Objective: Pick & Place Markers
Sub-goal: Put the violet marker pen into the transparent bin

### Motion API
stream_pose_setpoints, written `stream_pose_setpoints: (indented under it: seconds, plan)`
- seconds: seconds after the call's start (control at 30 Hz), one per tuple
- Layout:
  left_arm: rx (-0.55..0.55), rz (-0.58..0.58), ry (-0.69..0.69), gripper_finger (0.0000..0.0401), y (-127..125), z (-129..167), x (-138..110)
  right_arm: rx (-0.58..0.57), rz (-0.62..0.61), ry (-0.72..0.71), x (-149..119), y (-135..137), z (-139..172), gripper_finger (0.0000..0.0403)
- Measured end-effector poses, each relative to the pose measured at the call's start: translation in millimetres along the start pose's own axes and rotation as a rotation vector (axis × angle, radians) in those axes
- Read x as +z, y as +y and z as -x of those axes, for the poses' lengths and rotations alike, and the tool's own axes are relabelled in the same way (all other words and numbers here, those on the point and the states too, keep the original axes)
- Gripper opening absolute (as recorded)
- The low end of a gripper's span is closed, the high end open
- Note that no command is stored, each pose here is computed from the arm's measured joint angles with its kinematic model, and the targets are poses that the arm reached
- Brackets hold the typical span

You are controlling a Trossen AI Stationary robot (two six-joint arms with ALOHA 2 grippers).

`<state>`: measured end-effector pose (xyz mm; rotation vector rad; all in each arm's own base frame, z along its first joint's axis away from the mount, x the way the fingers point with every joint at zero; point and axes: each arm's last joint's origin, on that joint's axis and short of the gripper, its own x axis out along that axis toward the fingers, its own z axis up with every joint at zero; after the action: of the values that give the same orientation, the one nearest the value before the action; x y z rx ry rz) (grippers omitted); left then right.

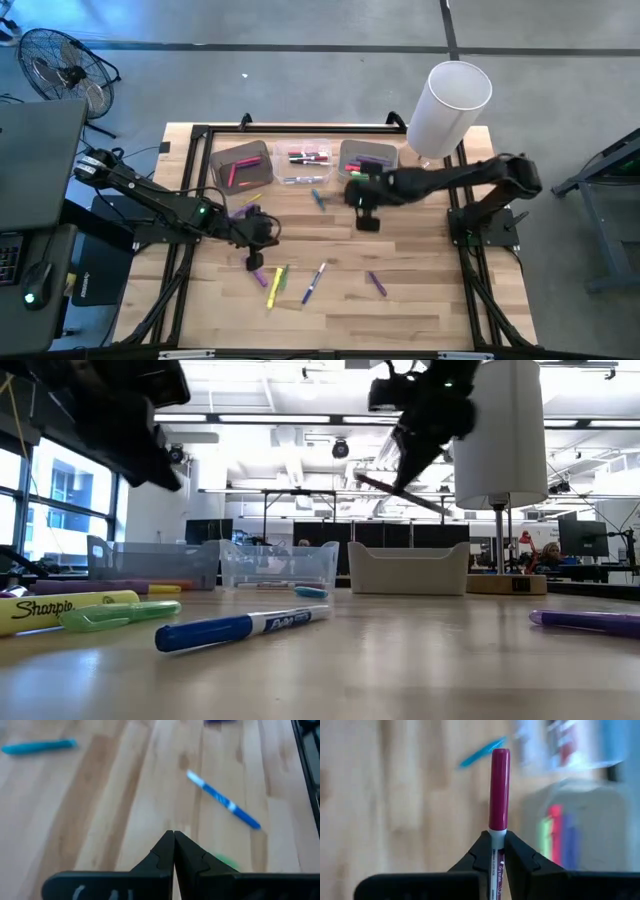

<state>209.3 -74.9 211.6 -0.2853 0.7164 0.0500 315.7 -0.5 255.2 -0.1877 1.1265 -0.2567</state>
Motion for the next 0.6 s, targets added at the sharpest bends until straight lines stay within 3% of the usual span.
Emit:
stream_pose_setpoints:
  seconds: [0.17,0.37,0.6]
  plan:
    - [0.044,0.023,-0.076,0.0000,-0.3,0.2,4.8,-0.073,-0.008,-0.135,15.9,-50.3,20.4,0.0020]
    - [0.105,0.108,-0.126,0.0000,1.4,0.6,6.7,-0.091,0.117,-0.234,55.4,-86.5,10.0,0.0019]
    - [0.155,0.279,-0.169,0.0000,3.2,-0.7,6.7,-0.036,0.277,-0.204,100.5,-96.5,-48.1,0.0019]
